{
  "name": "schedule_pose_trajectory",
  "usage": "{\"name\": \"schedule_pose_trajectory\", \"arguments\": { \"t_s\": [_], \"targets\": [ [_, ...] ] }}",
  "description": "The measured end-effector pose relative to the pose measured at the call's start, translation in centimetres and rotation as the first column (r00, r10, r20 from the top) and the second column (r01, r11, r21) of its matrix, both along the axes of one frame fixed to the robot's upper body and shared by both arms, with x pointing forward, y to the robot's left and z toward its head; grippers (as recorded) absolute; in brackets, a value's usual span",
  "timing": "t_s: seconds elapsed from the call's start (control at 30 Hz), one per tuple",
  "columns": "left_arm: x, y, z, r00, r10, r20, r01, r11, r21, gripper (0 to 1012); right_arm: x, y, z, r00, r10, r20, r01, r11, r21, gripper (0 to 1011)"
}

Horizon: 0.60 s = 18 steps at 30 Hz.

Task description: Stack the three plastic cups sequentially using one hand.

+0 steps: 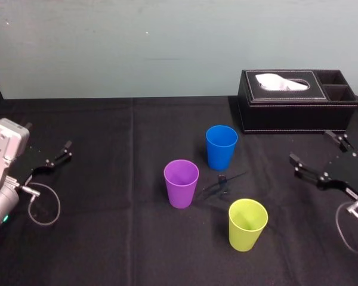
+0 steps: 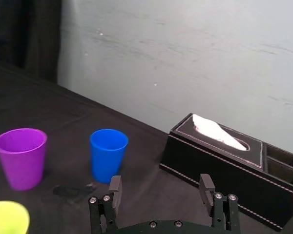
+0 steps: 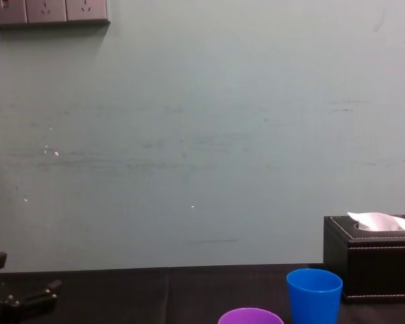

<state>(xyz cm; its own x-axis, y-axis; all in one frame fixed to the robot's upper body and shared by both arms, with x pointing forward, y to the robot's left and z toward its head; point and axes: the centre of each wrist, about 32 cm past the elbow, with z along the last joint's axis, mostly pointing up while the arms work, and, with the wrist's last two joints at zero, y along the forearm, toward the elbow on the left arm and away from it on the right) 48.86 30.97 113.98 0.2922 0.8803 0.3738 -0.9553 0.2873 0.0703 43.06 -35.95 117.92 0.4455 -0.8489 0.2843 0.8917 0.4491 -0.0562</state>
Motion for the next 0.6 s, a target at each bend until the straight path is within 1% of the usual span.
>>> {"name": "schedule_pose_trajectory", "arguments": {
  "t_s": [0.3,0.33,0.47,0.6],
  "targets": [
    [0.0,0.0,0.0,1.0000,0.000,0.000,0.000,1.0000,0.000,1010,-1.8,-1.8,0.5,0.996,0.088,-0.027,-0.088,0.996,-0.007,1004],
    [0.0,0.0,0.0,1.0000,0.000,0.000,0.000,1.0000,0.000,1010,-2.0,-2.1,0.4,0.994,0.106,-0.033,-0.106,0.994,-0.011,1004],
    [0.0,0.0,0.0,1.0000,0.000,0.000,0.000,1.0000,0.000,1010,-2.5,-2.5,0.3,0.991,0.131,-0.041,-0.132,0.991,-0.019,1004],
    [0.0,0.0,0.0,1.0000,0.000,0.000,0.000,1.0000,0.000,1010,-3.0,-3.0,-0.3,0.985,0.163,-0.060,-0.165,0.986,-0.031,1004]
  ]
}}
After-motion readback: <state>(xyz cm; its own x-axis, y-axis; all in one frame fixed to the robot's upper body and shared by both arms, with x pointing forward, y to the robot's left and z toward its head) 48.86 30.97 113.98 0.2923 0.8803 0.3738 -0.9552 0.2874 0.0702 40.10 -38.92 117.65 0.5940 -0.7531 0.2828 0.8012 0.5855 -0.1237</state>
